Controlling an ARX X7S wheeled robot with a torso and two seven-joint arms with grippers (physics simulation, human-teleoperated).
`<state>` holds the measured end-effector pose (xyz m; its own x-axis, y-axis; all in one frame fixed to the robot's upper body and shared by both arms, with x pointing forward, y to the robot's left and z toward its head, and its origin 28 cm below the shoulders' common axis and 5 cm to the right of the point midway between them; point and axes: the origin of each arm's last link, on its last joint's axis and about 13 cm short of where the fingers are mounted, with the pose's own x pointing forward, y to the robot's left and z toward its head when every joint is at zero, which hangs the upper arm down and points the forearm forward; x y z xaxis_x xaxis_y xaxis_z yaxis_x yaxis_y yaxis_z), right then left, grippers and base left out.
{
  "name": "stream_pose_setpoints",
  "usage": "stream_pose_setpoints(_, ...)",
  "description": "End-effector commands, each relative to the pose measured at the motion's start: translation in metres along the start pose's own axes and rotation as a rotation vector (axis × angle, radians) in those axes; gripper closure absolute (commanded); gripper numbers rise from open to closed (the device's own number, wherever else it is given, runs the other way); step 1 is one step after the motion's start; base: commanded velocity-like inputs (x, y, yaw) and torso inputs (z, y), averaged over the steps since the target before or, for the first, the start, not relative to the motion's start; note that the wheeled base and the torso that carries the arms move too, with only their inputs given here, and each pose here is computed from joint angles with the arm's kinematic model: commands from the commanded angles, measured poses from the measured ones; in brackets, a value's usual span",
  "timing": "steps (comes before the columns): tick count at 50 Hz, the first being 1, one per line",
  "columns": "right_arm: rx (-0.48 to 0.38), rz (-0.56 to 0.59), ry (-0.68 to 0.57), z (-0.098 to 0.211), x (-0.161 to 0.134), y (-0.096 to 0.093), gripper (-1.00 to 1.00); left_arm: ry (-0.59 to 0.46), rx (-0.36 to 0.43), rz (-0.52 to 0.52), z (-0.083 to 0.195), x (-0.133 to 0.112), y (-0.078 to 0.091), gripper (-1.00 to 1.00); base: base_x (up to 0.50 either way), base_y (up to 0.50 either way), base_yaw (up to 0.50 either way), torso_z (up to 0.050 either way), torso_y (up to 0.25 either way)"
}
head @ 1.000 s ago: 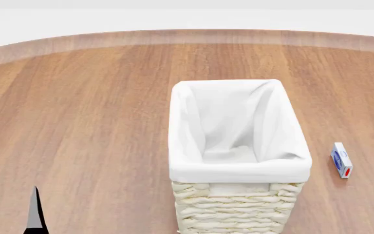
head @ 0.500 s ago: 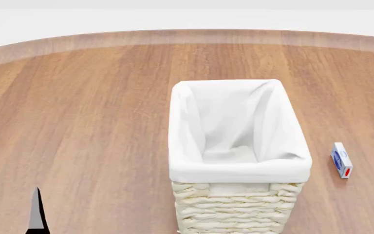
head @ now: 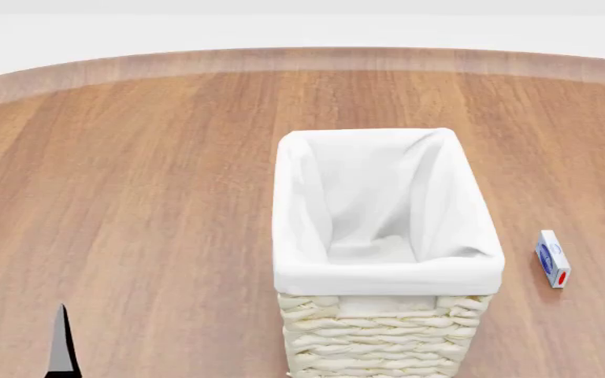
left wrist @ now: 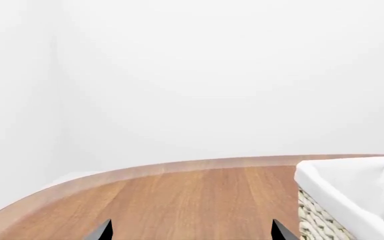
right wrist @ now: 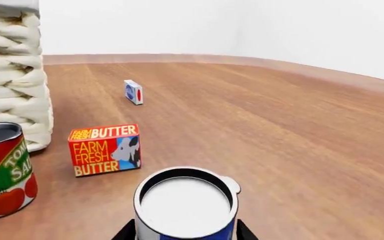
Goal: Pick up the alphabet soup and put it in the basket.
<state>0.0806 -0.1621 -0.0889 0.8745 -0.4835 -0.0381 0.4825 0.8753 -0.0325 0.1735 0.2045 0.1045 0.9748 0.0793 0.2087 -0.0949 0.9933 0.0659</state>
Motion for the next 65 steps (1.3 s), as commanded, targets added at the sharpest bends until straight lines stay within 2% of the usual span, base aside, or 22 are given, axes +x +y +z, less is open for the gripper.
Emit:
stream_pose_setpoints(1, -0.009, 0.033, -0.017, 0.011, 0.003, 0.006, 1.00, 0.002, 0.001, -0.001, 0.000, 0.000, 0.000, -1.00, 0.00, 0.00, 0.00, 0.000, 0.000)
stream_pose_setpoints(9, 0.027, 0.059, -0.136, 0.061, 0.017, 0.014, 1.00, 0.005, -0.003, -0.002, -0.001, 0.001, -0.001, -1.00, 0.00, 0.00, 0.00, 0.000, 0.001)
stream_pose_setpoints(21, 0.042, 0.091, -0.219, 0.100, 0.026, 0.018, 1.00, 0.008, -0.002, -0.001, -0.001, 0.001, -0.001, -1.00, 0.00, 0.00, 0.00, 0.000, 0.000)
stream_pose_setpoints(27, 0.042, 0.125, -0.277, 0.128, 0.028, 0.021, 1.00, 0.008, -0.005, 0.002, 0.000, 0.001, 0.000, -1.00, 0.00, 0.00, 0.00, 0.000, 0.000)
stream_pose_setpoints(29, 0.019, 0.125, -0.299, 0.137, 0.029, 0.021, 1.00, 0.008, -0.005, 0.002, 0.000, 0.001, 0.000, -1.00, 0.00, 0.00, 0.00, 0.000, 0.000)
stream_pose_setpoints(32, 0.037, 0.142, -0.335, 0.155, 0.029, 0.024, 1.00, 0.008, -0.006, 0.001, 0.000, 0.001, 0.000, -1.00, 0.00, 0.00, 0.00, 0.000, 0.003)
stream_pose_setpoints(35, 0.012, 0.139, -0.350, 0.165, 0.030, 0.026, 1.00, 0.010, -0.004, 0.001, -0.001, 0.001, 0.000, -1.00, 0.00, 0.00, 0.00, 0.000, 0.000)
stream_pose_setpoints(43, 0.047, 0.164, -0.392, 0.200, 0.034, 0.033, 1.00, 0.014, -0.001, 0.000, -0.001, 0.001, 0.000, -1.00, 0.00, 0.00, 0.00, 0.000, 0.000)
stream_pose_setpoints(57, 0.056, 0.165, -0.466, 0.247, 0.047, 0.043, 1.00, 0.017, -0.003, 0.002, -0.001, 0.002, 0.000, -1.00, 0.00, 0.00, 0.00, 0.000, 0.001)
stream_pose_setpoints(65, 0.076, 0.193, -0.520, 0.272, 0.060, 0.056, 1.00, 0.017, -0.002, 0.003, -0.001, 0.002, 0.000, -1.00, 0.00, 0.00, 0.00, 0.000, 0.000)
